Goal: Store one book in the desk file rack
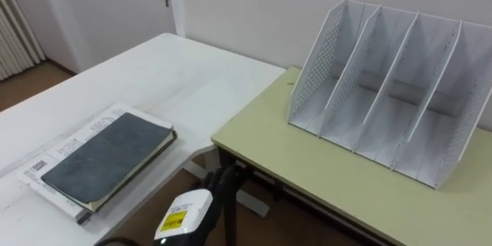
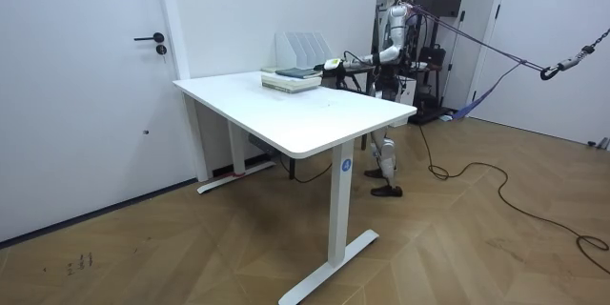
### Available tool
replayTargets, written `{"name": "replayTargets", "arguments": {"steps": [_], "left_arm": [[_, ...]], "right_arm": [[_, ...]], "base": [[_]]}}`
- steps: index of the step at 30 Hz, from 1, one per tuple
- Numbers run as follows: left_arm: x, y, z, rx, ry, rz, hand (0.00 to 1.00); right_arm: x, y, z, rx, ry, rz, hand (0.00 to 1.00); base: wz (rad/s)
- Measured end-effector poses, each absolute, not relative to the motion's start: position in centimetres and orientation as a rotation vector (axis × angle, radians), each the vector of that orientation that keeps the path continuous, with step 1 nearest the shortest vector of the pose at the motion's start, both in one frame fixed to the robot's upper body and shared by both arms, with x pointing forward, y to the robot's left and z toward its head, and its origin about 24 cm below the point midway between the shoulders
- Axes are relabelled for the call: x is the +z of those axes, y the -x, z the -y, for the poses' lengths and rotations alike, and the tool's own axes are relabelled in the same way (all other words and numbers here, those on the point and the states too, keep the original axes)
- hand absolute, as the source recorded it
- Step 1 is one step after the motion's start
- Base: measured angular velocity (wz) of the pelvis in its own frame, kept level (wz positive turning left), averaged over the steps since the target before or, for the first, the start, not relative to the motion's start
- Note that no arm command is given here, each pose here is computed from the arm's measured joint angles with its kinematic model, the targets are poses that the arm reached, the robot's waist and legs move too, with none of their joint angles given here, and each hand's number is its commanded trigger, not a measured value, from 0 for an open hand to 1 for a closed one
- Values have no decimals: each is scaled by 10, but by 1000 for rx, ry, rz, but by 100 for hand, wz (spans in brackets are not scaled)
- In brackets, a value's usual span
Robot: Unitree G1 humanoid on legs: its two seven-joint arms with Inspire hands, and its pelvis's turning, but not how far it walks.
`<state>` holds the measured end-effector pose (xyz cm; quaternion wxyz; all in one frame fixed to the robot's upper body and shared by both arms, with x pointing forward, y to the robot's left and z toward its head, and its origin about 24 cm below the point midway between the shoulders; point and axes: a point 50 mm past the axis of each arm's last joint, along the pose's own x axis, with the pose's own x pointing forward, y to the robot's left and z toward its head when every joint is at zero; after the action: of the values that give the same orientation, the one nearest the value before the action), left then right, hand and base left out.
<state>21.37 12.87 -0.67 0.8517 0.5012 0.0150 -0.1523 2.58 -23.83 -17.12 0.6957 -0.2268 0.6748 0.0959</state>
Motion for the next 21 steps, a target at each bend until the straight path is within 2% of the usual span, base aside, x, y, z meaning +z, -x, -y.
{"name": "replayTargets", "arguments": {"steps": [10,21], "left_arm": [[34,-224,-132,-148,-1151,236,0],[47,-229,-144,-9,-1156,306,0]], "right_arm": [[-171,-17,240,193,520,-1528,0],[-172,-4,239,197,505,-1598,0]], "base": [[1],[1]]}}
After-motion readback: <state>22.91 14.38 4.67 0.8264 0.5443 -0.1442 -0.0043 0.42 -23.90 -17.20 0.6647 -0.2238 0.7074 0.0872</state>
